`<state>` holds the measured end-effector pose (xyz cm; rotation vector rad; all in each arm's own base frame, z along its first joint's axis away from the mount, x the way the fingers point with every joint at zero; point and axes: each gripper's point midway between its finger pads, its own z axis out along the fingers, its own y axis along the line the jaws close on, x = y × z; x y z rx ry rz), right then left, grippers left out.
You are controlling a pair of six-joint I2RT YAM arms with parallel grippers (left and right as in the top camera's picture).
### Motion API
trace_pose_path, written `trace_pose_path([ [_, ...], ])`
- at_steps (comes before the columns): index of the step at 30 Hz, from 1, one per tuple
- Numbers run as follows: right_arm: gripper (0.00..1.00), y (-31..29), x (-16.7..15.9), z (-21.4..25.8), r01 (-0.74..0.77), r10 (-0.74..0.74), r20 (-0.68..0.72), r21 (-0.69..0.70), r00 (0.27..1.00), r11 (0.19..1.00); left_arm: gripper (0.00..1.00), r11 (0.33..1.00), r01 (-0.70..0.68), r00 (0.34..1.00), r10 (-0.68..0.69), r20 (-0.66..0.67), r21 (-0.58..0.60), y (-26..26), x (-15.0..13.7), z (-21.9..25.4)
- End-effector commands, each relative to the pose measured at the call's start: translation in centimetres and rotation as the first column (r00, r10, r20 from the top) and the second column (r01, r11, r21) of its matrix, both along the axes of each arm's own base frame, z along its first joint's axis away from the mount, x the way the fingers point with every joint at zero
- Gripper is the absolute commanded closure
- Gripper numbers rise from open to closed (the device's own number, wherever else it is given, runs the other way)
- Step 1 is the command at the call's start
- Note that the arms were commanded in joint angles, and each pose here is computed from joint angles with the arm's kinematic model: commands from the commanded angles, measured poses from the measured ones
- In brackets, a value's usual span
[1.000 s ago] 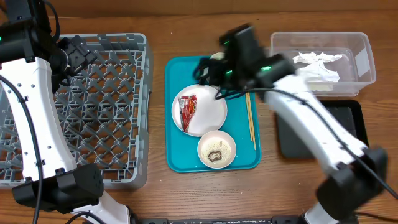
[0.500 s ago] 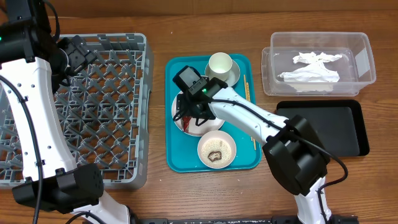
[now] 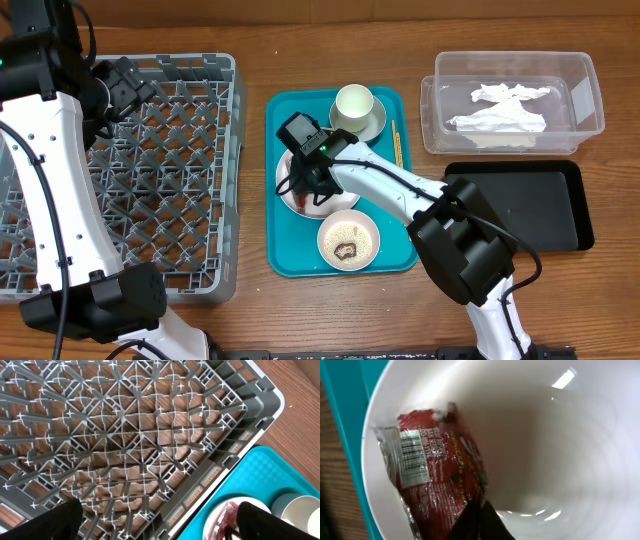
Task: Sort waste into correct bins and load items into the dishwasher
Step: 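Grasp the red snack wrapper on the plate with the right gripper, then carry the red wrapper to the clear bin and release it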
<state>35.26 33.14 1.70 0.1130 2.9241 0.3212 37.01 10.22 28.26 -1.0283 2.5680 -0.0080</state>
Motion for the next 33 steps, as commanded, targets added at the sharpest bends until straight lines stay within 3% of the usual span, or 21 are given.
trace_pose_path([
  [1, 0.96, 0.1, 0.3, 0.3, 0.003, -0.003, 0.013, -0.002, 1.000, 1.000, 0.00, 1.000, -0.018, 1.000, 0.018, -0.001, 0.003, 0.1, 0.0, 0.0],
  [6, 0.96, -2.0, 4.4, 8.1, 0.079, -0.089, 0.115, 0.090, 0.989, 0.993, 0.00, 1.000, -0.017, 1.000, 0.017, -0.001, 0.002, 0.1, 0.0, 0.0],
  [9, 0.96, -8.1, 8.9, 17.9, 0.205, -0.251, 0.245, 0.198, 0.937, 0.959, 0.00, 1.000, -0.018, 1.000, 0.018, -0.001, 0.002, 0.1, 0.0, 0.0],
  [11, 0.96, -13.9, 11.1, 21.6, 0.327, -0.393, 0.302, 0.245, 0.869, 0.913, 0.00, 1.000, -0.018, 1.000, 0.018, -0.001, 0.002, 0.1, 0.0, 0.0],
  [12, 0.96, -16.8, 11.7, 22.2, 0.410, -0.473, 0.308, 0.249, 0.825, 0.878, 0.00, 1.000, -0.018, 1.000, 0.018, -0.001, 0.003, 0.1, 0.0, 0.0],
  [13, 0.96, -21.3, 12.4, 22.1, 0.556, -0.610, 0.284, 0.251, 0.740, 0.792, 0.00, 1.000, -0.018, 1.000, 0.018, -0.001, 0.002, 0.1, 0.0, 0.0],
  [16, 0.96, -28.9, 12.8, 20.6, 0.747, -0.784, 0.221, 0.239, 0.581, 0.621, 0.00, 1.000, -0.017, 1.000, 0.017, -0.001, 0.002, 0.1, 0.0, 0.0],
  [20, 0.96, -33.9, 13.2, 19.1, 0.810, -0.840, 0.217, 0.230, 0.498, 0.540, 0.00, 1.000, -0.017, 1.000, 0.017, -0.001, 0.002, 0.1, 0.0, 0.0],
  [21, 0.87, -34.9, 13.5, 18.6, 0.819, -0.850, 0.221, 0.235, 0.479, 0.523, 0.00, 1.000, -0.017, 1.000, 0.017, -0.001, 0.003, 0.1, 0.0, 0.0],
  [22, 0.69, -35.6, 13.7, 18.3, 0.826, -0.856, 0.223, 0.238, 0.466, 0.511, 0.00, 1.000, -0.018, 1.000, 0.018, -0.001, 0.002, 0.1, 0.0, 0.0],
  [24, 0.00, -36.2, 13.9, 18.0, 0.827, -0.856, 0.229, 0.235, 0.463, 0.510, 0.00, 1.000, -0.018, 1.000, 0.018, -0.001, 0.002, 0.1, 0.0, 0.0],
  [29, 0.00, -35.9, 13.4, 19.0, 0.800, -0.828, 0.242, 0.227, 0.506, 0.555, 0.00, 1.000, -0.018, 1.000, 0.018, -0.001, 0.002, 0.1, 0.0, 0.0],
  [33, 0.00, -34.6, 12.3, 24.5, 0.698, -0.753, 0.294, 0.284, 0.589, 0.657, 0.00, 1.000, -0.018, 1.000, 0.018, -0.001, 0.003, 0.1, 0.0, 0.0],
])
